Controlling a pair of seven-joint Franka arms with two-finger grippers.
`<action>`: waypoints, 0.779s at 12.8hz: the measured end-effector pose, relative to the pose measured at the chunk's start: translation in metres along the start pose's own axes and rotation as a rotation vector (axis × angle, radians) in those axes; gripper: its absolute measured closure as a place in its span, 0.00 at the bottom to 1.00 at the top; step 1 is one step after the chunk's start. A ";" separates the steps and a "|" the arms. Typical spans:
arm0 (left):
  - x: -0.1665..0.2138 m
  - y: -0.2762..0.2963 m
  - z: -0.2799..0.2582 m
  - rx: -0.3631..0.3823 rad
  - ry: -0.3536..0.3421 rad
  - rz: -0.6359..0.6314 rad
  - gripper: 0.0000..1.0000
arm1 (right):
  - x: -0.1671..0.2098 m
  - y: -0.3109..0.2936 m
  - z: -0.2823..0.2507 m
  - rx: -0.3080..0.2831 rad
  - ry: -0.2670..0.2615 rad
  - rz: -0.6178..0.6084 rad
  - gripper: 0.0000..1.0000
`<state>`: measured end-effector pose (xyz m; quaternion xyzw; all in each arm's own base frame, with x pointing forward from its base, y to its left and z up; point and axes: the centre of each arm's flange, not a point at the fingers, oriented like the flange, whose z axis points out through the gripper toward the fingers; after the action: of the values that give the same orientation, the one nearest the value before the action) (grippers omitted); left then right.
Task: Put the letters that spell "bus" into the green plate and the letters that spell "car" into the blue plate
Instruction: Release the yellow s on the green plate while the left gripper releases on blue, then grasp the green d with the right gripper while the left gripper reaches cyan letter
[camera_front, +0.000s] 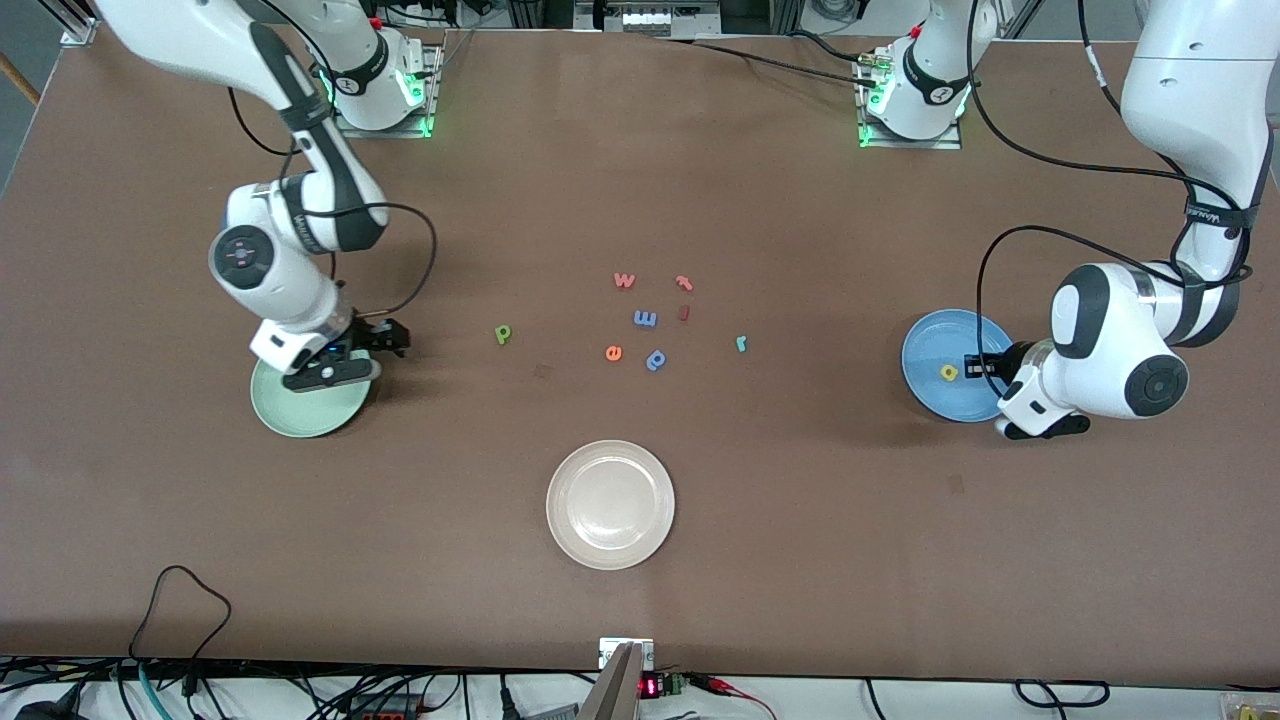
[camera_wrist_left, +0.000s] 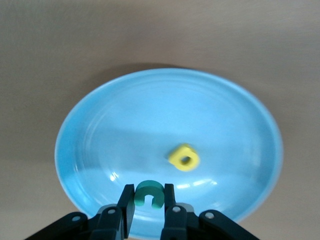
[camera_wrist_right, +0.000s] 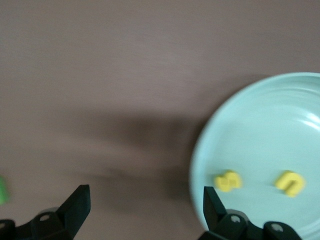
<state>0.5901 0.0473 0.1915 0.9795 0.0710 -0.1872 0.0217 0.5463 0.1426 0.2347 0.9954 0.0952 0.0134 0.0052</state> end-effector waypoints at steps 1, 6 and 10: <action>-0.002 -0.004 0.012 -0.005 0.012 0.003 0.72 | -0.001 -0.029 -0.002 0.002 0.000 -0.005 0.01; -0.004 0.005 -0.004 -0.008 0.061 0.026 0.37 | -0.009 -0.129 0.013 0.004 -0.019 0.020 0.39; -0.023 0.073 -0.069 -0.004 0.032 0.142 0.38 | -0.015 -0.157 0.039 -0.003 -0.053 0.024 0.41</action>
<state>0.6046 -0.0234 0.2650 0.9849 0.0023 -0.1696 0.0358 0.5029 0.2934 0.1936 0.9964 0.0828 -0.0126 0.0091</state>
